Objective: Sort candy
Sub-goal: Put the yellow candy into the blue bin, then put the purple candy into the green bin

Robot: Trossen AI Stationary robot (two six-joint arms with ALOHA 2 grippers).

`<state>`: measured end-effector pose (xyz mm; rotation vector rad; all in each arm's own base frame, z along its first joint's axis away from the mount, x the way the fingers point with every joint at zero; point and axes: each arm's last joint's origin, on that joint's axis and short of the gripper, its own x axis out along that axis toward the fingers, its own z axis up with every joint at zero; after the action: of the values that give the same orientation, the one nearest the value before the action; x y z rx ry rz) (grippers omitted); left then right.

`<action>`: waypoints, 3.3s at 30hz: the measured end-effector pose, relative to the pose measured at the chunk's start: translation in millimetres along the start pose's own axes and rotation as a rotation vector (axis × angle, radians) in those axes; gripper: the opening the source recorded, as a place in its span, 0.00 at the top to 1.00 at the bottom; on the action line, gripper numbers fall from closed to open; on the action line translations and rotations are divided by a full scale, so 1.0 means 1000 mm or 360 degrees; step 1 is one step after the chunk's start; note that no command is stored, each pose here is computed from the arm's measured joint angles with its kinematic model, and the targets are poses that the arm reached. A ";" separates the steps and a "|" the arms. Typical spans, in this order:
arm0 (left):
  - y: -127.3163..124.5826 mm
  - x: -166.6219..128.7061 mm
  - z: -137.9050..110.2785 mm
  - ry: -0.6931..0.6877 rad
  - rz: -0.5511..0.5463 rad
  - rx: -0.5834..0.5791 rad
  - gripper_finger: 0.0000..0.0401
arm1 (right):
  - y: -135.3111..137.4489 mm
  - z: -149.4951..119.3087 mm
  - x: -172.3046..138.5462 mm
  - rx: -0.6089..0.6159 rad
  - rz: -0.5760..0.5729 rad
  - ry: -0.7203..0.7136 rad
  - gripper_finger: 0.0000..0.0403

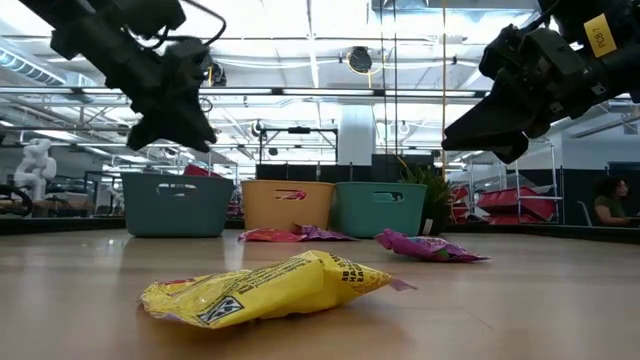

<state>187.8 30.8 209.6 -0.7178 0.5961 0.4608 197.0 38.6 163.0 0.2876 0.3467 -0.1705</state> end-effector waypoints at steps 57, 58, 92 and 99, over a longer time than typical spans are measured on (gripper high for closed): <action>-0.184 0.132 -0.135 0.0516 -0.0074 0.1672 0.99 | 0.001 0.003 0.000 0.0092 0.0021 -0.0040 0.68; -0.185 0.126 -0.129 0.0490 -0.0037 0.1672 0.99 | 0.001 0.003 0.000 0.0093 0.0020 -0.0041 0.68; -0.016 -0.060 -0.006 -0.0324 0.0861 0.0562 0.99 | 0.002 0.004 0.000 0.0090 0.0030 -0.0064 0.68; 0.001 -0.044 -0.003 -0.0390 0.0954 0.0432 0.86 | 0.002 0.005 0.000 0.0061 0.0032 -0.0070 0.68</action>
<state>153.4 20.7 235.9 -0.2050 0.6223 0.9857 198.7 39.1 167.6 0.3247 0.2968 -0.1636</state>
